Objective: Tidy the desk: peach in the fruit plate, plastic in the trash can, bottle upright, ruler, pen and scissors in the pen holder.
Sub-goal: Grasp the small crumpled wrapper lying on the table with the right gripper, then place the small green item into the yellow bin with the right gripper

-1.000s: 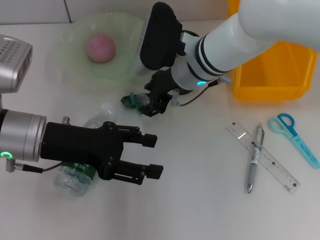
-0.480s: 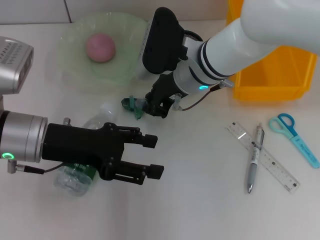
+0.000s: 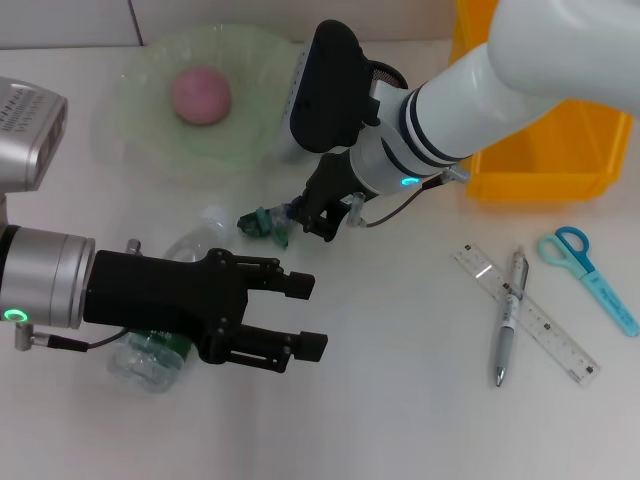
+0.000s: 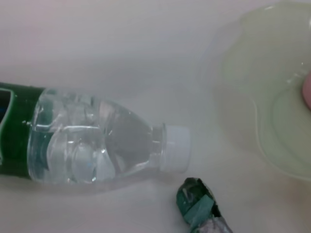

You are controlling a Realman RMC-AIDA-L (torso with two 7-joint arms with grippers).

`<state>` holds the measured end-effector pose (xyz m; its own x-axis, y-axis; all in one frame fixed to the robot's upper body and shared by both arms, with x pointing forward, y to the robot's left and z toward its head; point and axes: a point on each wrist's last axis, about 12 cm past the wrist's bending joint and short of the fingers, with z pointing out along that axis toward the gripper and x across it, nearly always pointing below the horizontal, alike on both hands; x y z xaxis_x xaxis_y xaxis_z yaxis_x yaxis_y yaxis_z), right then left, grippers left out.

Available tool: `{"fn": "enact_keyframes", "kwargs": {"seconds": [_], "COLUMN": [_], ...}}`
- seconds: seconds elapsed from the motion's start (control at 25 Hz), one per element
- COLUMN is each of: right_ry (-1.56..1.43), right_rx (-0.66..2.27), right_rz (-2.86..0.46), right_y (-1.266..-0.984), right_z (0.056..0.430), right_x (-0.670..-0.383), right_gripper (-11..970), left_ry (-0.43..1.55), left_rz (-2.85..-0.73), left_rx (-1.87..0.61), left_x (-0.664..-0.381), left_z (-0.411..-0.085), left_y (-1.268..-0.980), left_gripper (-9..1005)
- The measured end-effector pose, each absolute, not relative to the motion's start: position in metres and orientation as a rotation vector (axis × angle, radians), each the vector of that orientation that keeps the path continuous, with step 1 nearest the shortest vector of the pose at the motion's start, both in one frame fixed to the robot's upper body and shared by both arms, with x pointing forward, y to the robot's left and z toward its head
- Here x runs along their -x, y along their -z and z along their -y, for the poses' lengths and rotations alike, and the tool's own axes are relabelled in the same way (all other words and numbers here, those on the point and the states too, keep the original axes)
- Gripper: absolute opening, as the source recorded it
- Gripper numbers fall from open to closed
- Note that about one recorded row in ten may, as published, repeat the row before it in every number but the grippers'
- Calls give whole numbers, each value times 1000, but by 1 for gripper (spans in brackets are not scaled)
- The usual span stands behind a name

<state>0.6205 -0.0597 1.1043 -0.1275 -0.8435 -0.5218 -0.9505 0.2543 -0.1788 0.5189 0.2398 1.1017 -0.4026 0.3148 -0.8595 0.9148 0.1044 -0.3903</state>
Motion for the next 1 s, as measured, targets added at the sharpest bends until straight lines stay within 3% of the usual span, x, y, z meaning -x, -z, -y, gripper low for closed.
{"fn": "enact_keyframes", "kwargs": {"seconds": [0.08, 0.68, 1.0], "right_ry": [-271, -320, -463], "right_rx": [1620, 1599, 1474], "right_rz": [-2003, -1992, -1969], "right_y": [-1104, -1107, -1134], "right_z": [60, 62, 84], "right_x": [-620, -614, -622], "right_gripper": [33, 14, 28], "left_ry": [1305, 1304, 1307], "left_rz": [-1794, -1794, -1797], "left_rx": [-1202, -1206, -1206], "left_x": [-519, -520, -520], "left_z": [-240, -240, -241], "left_y": [-1102, -1103, -1104], "left_gripper": [720, 716, 714]}}
